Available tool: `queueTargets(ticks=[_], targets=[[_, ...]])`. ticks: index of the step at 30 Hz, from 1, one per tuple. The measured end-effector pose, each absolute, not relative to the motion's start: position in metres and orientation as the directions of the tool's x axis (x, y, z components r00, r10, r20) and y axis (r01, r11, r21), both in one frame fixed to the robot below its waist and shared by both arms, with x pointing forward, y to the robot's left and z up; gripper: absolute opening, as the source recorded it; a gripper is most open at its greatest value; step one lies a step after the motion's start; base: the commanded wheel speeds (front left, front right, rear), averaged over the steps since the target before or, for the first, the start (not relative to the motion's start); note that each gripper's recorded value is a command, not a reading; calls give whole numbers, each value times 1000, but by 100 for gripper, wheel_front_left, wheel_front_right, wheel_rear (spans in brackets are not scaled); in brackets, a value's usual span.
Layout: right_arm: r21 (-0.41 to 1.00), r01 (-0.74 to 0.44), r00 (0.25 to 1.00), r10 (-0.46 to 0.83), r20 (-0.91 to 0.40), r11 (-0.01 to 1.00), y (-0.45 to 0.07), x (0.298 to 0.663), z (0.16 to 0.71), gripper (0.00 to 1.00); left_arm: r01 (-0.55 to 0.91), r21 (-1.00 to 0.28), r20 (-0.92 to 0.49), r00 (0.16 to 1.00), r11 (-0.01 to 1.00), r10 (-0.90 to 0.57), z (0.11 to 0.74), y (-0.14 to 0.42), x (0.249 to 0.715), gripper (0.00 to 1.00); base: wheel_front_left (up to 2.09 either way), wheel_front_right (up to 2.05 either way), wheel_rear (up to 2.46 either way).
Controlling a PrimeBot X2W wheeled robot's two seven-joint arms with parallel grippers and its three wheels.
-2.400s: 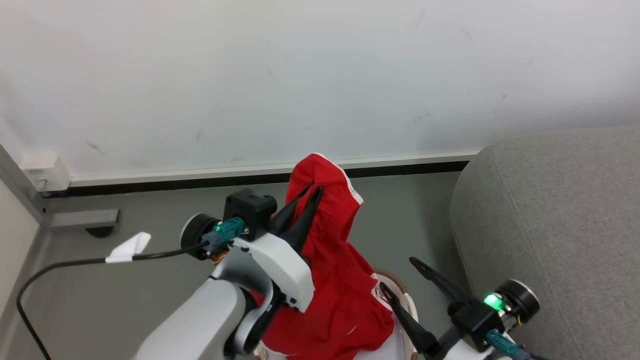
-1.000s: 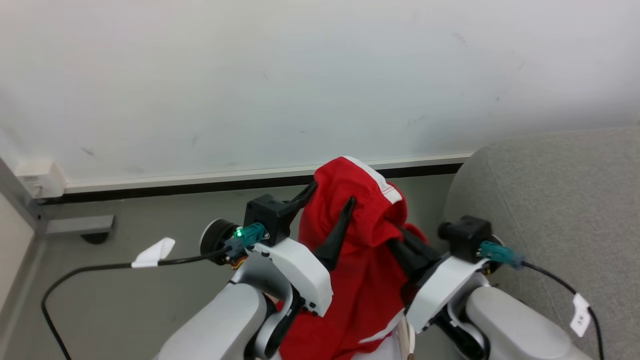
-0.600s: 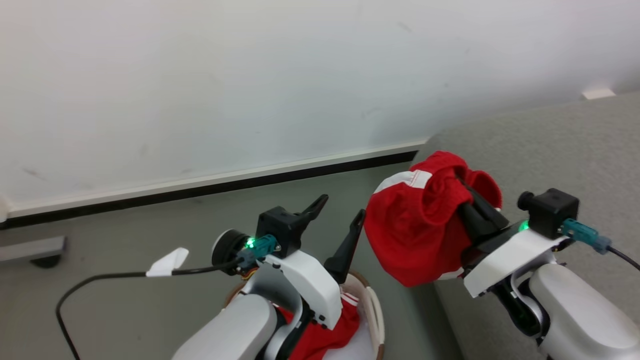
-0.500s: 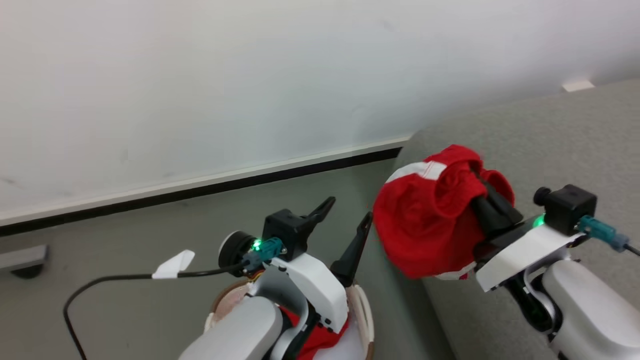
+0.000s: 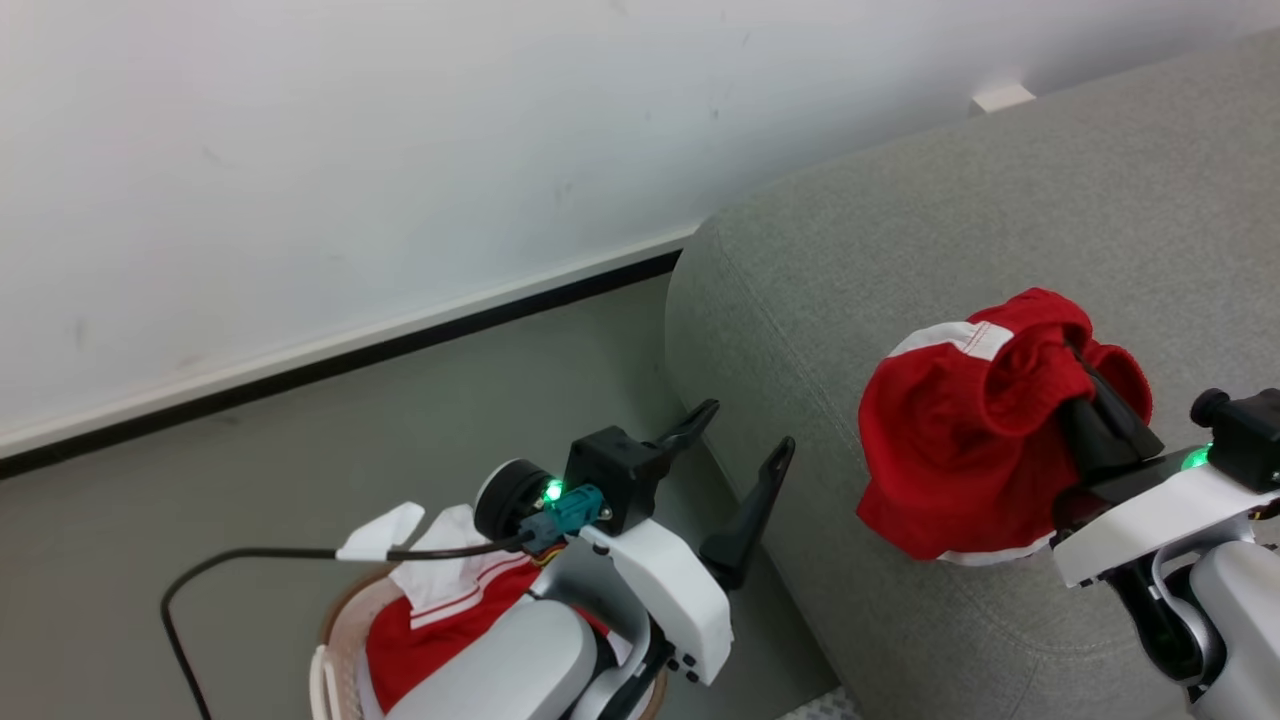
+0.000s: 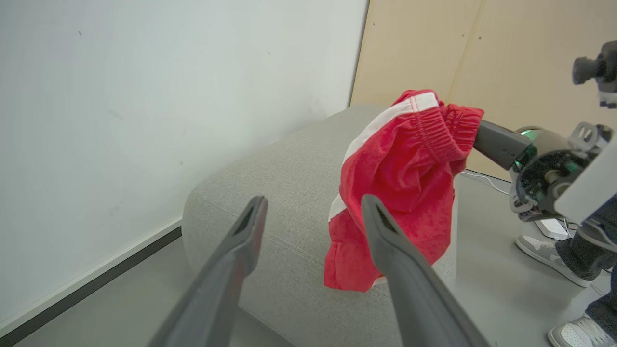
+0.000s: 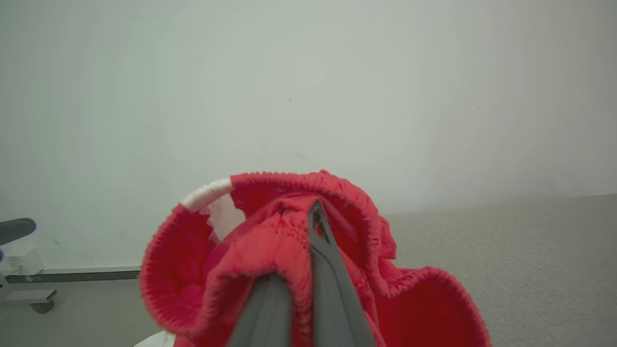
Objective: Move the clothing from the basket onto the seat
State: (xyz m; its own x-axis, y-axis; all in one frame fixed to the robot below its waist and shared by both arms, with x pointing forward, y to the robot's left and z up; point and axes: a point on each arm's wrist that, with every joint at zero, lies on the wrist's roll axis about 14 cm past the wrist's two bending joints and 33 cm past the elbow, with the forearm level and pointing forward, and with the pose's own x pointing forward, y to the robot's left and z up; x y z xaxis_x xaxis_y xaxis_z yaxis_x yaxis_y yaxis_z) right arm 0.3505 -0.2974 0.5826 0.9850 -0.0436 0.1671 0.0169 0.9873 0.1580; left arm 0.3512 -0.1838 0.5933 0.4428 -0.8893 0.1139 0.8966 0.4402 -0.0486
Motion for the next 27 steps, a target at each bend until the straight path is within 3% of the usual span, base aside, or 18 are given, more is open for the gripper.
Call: queueTargets(ticks=[10, 27], targets=[[187, 122, 978, -151, 145, 975, -331, 374, 575, 0, 918, -66, 102, 396, 391, -913, 582, -194, 367, 100, 0, 0, 0], [91, 370, 896, -381, 230, 925, -430, 555, 615, 0, 876, -135, 32, 471, 463, -882, 502, -162, 469, 100, 0, 0, 0]])
